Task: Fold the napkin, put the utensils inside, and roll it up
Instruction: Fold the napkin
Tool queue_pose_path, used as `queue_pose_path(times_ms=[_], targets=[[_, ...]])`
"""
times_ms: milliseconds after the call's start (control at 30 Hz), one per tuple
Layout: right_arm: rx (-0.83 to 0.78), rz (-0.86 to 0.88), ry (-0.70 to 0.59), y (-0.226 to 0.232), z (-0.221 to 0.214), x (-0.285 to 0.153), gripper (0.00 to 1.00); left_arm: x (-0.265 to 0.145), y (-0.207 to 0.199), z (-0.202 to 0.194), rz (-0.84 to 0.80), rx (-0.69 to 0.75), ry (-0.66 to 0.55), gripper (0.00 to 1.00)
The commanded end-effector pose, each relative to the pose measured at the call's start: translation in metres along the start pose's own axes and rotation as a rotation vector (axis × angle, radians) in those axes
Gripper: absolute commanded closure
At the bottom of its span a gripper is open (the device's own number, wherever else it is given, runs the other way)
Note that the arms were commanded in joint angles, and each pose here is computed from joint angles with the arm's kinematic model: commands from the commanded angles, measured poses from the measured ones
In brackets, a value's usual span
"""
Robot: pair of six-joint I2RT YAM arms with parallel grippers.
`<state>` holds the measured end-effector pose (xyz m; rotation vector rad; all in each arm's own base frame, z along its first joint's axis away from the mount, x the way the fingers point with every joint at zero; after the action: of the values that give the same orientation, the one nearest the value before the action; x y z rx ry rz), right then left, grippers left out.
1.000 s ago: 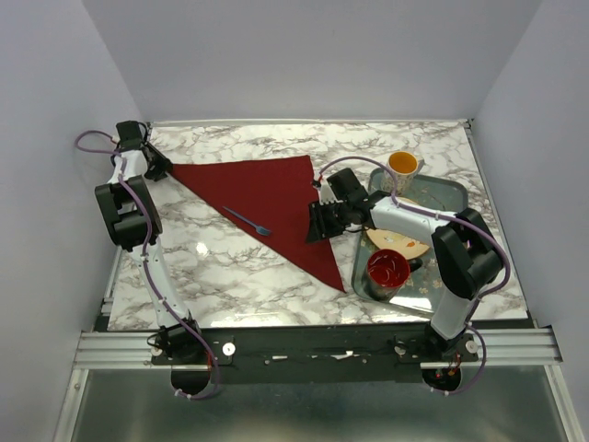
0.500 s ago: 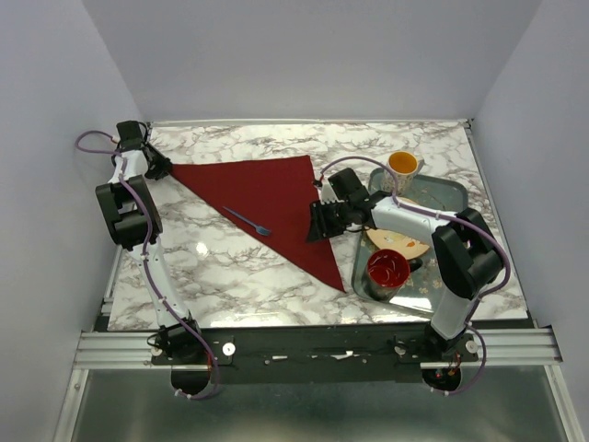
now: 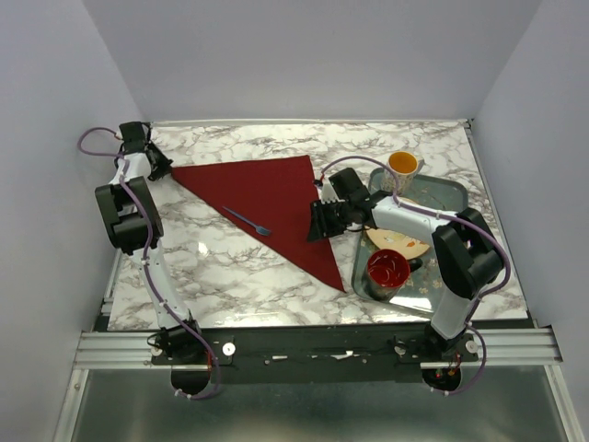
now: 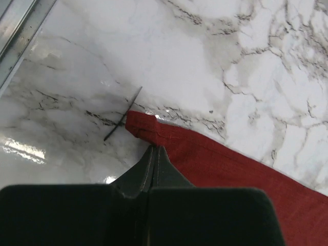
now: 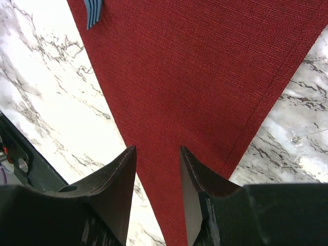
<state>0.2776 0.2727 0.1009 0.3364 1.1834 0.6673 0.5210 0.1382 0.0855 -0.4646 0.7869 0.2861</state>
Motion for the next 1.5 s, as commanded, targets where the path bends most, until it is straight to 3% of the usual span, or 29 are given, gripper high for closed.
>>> queue_pose_path(times_ms=[0,333,967,1300,1467], targets=[[-0.008,0.039,-0.027,0.008,0.006,-0.011,0.53,-0.060,-0.033,0.031,-0.011,0.106,-0.174,1.00],[0.093,0.053,-0.057,0.012,0.021,-0.016,0.52,-0.129,-0.090,0.004,-0.137,0.143,-0.226,1.00],[0.180,0.009,-0.118,-0.016,0.026,-0.037,0.52,-0.203,-0.217,-0.136,-0.437,0.324,-0.055,1.00],[0.191,-0.008,-0.106,-0.028,0.020,-0.037,0.52,-0.209,-0.228,-0.212,-0.452,0.416,0.052,1.00],[0.192,-0.006,-0.094,-0.031,0.018,-0.035,0.52,-0.208,-0.226,-0.224,-0.441,0.434,0.068,1.00]])
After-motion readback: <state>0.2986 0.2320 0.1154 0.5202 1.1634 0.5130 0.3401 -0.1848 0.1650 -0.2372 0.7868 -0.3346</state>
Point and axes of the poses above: each gripper's point midway between its finger pads, its own x axis out along the fingers, its own y axis along the line the jaws close on, z = x × y, the point moved 5 cm from there along -x, back along the fingers, and after that the axes turned 12 degrees about x, right-handed, at the moved point
